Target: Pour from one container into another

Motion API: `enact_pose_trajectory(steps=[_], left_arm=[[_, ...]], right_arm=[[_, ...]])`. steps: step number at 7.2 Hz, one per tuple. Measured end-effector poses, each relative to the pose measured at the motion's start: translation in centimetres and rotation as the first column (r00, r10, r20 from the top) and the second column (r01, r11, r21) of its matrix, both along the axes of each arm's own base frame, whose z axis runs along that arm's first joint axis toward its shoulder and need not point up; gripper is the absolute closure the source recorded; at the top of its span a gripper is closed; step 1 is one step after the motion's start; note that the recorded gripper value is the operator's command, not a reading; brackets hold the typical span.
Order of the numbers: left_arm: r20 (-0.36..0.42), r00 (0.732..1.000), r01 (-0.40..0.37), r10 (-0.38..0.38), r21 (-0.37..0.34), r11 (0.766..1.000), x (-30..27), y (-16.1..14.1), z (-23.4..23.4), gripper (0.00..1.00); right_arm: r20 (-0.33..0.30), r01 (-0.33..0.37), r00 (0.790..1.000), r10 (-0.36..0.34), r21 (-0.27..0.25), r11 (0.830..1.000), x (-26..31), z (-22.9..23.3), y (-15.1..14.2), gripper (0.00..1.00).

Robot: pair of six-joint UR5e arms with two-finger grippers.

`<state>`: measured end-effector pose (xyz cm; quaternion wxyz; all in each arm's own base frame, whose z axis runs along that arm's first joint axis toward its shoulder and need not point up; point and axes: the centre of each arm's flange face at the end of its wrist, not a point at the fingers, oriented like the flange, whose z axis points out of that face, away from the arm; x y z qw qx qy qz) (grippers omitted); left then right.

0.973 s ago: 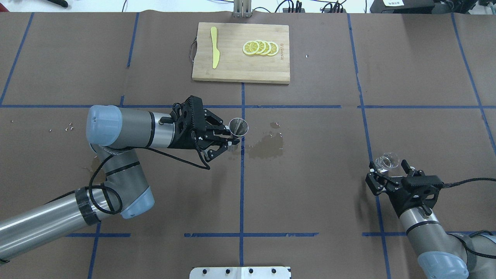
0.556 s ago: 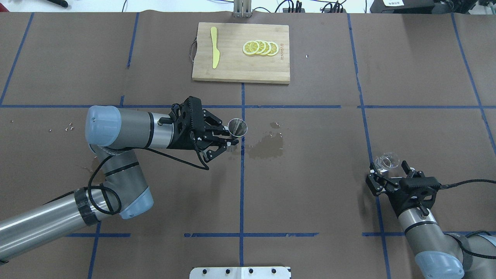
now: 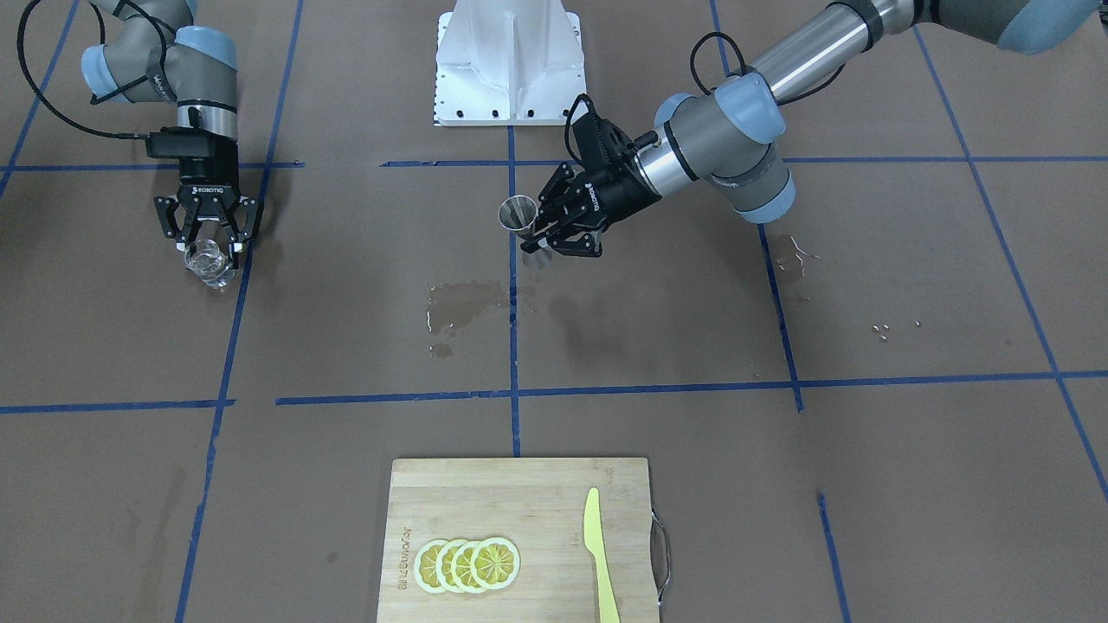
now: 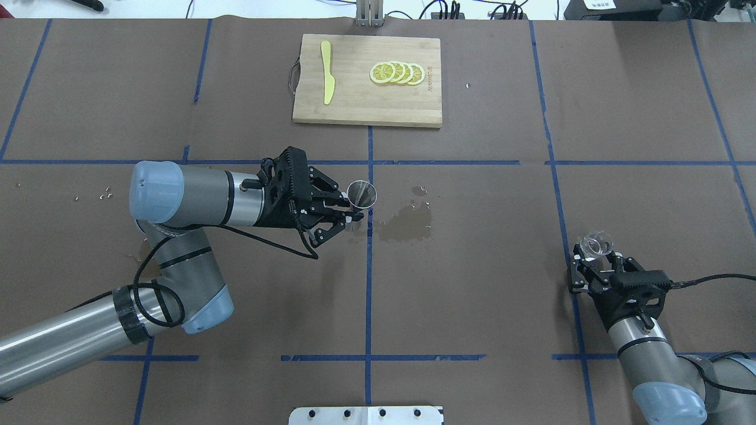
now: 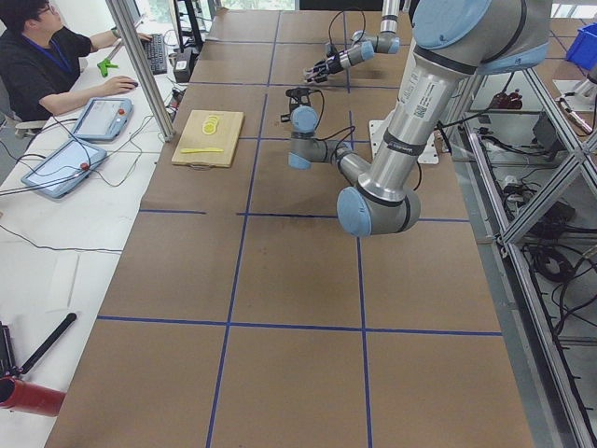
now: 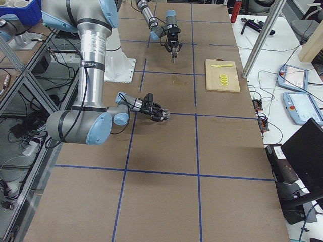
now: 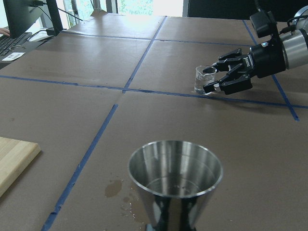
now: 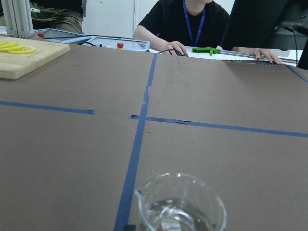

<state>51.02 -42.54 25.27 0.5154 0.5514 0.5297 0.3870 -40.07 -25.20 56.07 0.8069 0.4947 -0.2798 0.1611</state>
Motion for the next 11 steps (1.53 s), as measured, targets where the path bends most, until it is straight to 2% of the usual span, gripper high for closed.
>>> enact_pose_trajectory(steps=[1, 2, 3, 5, 7, 8, 9, 11], left_arm=[[0.000, 1.000, 0.000, 0.000, 0.000, 1.000, 0.0, 0.0, 0.0, 1.00], [0.000, 1.000, 0.000, 0.000, 0.000, 1.000, 0.0, 0.0, 0.0, 1.00], [0.000, 1.000, 0.000, 0.000, 0.000, 1.000, 0.0, 0.0, 0.0, 1.00], [-0.001, 1.000, 0.000, 0.000, 0.000, 1.000, 0.0, 0.0, 0.0, 1.00], [-0.001, 1.000, 0.000, 0.000, 0.001, 1.000, 0.0, 0.0, 0.0, 1.00], [-0.001, 1.000, 0.000, 0.000, 0.001, 1.000, 0.0, 0.0, 0.0, 1.00], [0.000, 1.000, 0.000, 0.000, 0.002, 1.000, 0.0, 0.0, 0.1, 1.00], [0.001, 1.000, 0.000, 0.000, 0.003, 1.000, 0.0, 0.0, 0.1, 1.00]], right_arm=[[0.004, 0.000, 1.000, 0.000, 0.000, 1.000, 0.0, -0.2, 0.0, 0.88], [0.010, 0.000, 1.000, 0.000, 0.000, 1.000, 0.0, -0.4, 0.0, 0.88], [0.019, 0.000, 1.000, 0.000, 0.000, 1.000, 0.1, -0.9, -0.1, 1.00], [0.021, 0.007, 1.000, -0.007, 0.008, 1.000, 0.3, -2.0, -0.1, 1.00], [-0.054, 0.049, 0.997, -0.047, 0.039, 0.998, 0.5, -3.2, -0.1, 1.00], [-0.121, 0.089, 0.989, -0.080, 0.067, 0.994, 0.6, -4.5, -0.1, 1.00], [-0.159, 0.123, 0.981, -0.109, 0.086, 0.989, 0.8, -6.1, -0.2, 1.00], [-0.184, 0.198, 0.966, -0.182, 0.072, 0.978, 1.5, -8.7, -1.3, 1.00]])
